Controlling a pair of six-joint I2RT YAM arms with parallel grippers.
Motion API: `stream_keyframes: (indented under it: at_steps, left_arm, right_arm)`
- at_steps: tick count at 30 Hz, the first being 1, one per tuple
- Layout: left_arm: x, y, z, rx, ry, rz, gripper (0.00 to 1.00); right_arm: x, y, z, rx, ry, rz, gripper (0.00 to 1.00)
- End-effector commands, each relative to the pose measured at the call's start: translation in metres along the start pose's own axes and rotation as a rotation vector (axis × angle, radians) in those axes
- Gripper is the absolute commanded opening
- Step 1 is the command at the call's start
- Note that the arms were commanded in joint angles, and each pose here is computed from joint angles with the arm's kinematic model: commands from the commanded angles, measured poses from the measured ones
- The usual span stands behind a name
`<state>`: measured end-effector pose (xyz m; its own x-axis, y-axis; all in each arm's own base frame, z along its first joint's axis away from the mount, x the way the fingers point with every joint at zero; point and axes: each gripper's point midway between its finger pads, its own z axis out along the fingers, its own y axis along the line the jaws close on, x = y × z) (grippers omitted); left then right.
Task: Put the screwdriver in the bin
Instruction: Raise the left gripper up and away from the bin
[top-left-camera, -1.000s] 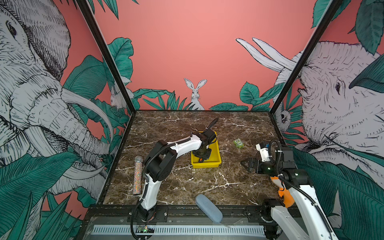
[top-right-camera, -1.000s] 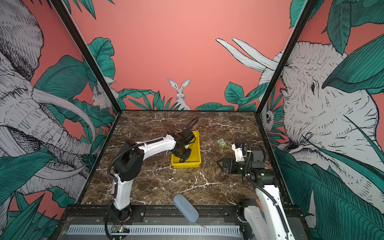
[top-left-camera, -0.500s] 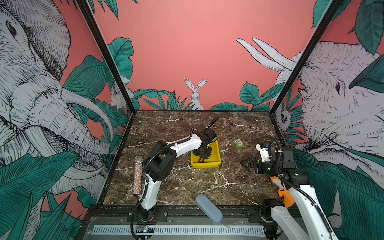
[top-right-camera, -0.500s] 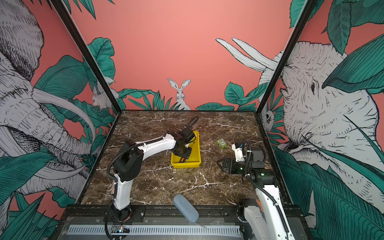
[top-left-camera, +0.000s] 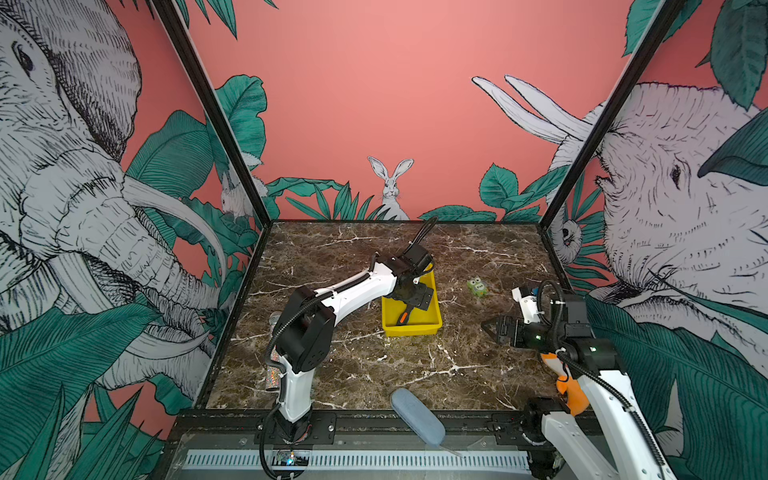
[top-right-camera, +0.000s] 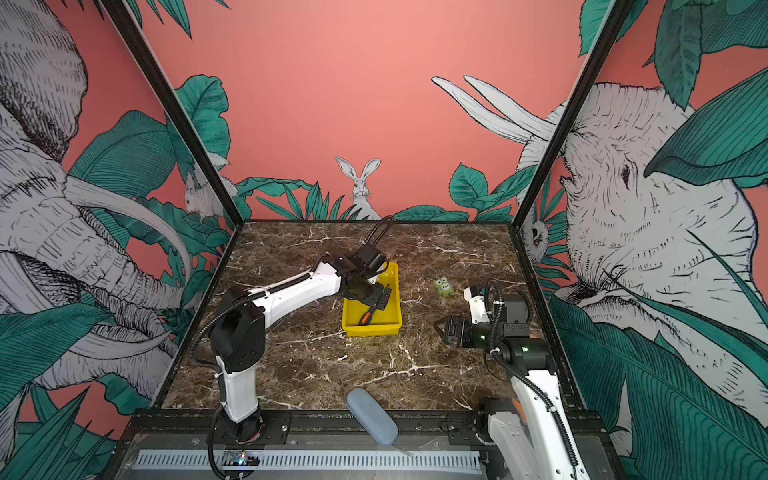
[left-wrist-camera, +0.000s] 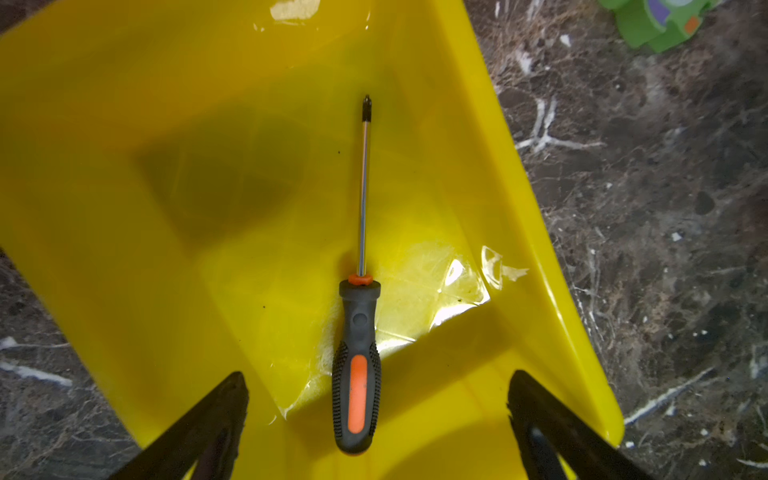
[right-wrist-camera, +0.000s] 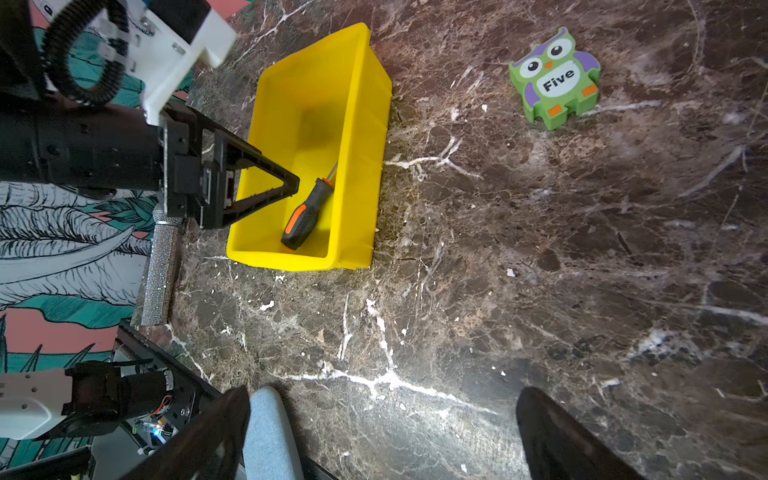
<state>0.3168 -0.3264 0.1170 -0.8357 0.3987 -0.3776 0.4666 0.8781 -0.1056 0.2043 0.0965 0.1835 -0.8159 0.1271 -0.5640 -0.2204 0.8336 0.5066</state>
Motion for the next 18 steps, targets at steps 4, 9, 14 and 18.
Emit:
stream_keyframes:
  at_steps: [4, 9, 14, 18]
  left_arm:
    - [-0.024, 0.012, -0.038, 0.026, -0.116, 0.007, 1.0]
    - [-0.034, 0.052, -0.056, 0.035, -0.183, -0.057, 0.99]
    - [-0.041, 0.093, -0.085, -0.041, -0.28, -0.05, 0.99]
    - [-0.045, 0.117, -0.109, -0.009, -0.382, -0.108, 0.99]
  right_arm:
    - [-0.003, -0.003, -0.002, 0.018, -0.027, -0.005, 0.99]
    - [-0.003, -0.005, -0.003, 0.033, -0.031, -0.006, 0.99]
    - [-0.004, -0.007, -0.004, 0.048, -0.038, -0.007, 0.99]
    - [-0.004, -0.008, -0.004, 0.057, -0.035, -0.006, 0.99]
